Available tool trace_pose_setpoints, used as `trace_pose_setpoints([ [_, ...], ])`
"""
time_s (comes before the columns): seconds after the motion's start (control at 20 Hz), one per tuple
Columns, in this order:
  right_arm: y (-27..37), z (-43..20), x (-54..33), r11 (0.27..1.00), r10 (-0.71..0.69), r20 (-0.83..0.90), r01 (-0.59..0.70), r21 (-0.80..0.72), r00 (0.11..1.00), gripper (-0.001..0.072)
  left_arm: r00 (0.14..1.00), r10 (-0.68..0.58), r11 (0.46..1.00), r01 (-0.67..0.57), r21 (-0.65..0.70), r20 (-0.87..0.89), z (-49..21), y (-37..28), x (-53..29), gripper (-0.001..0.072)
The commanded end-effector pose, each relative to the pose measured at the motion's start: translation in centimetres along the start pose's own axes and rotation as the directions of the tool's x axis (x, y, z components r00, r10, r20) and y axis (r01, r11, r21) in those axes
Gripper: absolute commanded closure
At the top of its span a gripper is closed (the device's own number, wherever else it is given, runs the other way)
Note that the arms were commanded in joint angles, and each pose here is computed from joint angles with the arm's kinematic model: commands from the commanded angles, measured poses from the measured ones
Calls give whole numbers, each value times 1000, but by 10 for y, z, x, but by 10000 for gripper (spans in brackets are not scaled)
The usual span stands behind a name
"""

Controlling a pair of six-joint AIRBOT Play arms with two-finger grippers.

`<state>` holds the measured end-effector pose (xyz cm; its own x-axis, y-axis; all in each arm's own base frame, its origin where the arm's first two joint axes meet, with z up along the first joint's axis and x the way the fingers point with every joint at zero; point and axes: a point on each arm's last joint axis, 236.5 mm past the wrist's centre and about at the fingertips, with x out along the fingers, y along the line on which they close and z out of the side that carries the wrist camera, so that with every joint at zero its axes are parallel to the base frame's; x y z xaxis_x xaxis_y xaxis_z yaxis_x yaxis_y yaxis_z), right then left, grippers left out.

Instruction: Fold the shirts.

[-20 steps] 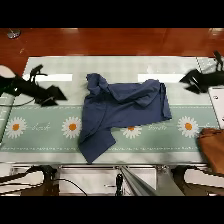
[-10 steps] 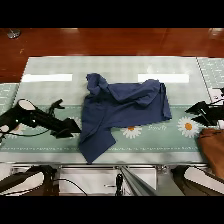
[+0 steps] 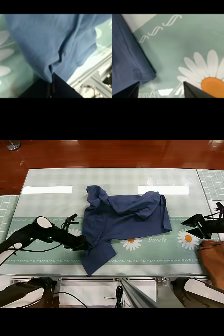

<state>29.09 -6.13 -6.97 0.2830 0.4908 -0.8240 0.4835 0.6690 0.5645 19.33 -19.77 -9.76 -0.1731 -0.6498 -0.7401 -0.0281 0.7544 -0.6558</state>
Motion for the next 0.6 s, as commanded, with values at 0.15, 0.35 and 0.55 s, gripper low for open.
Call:
trace_pose_setpoints([
  [0.15,9,-11,30,999,29,-95,-31,-12,995,92,1000,-7,1000,6,30,28,10,-10,-2,690],
  [0.35,34,-11,66,996,1,-138,-14,-93,990,92,1000,-7,1000,6,29,31,11,-10,-2,690],
  [0.55,70,-15,89,986,12,-176,-41,-161,984,190,999,-6,1000,5,30,35,12,-10,-2,689],
])
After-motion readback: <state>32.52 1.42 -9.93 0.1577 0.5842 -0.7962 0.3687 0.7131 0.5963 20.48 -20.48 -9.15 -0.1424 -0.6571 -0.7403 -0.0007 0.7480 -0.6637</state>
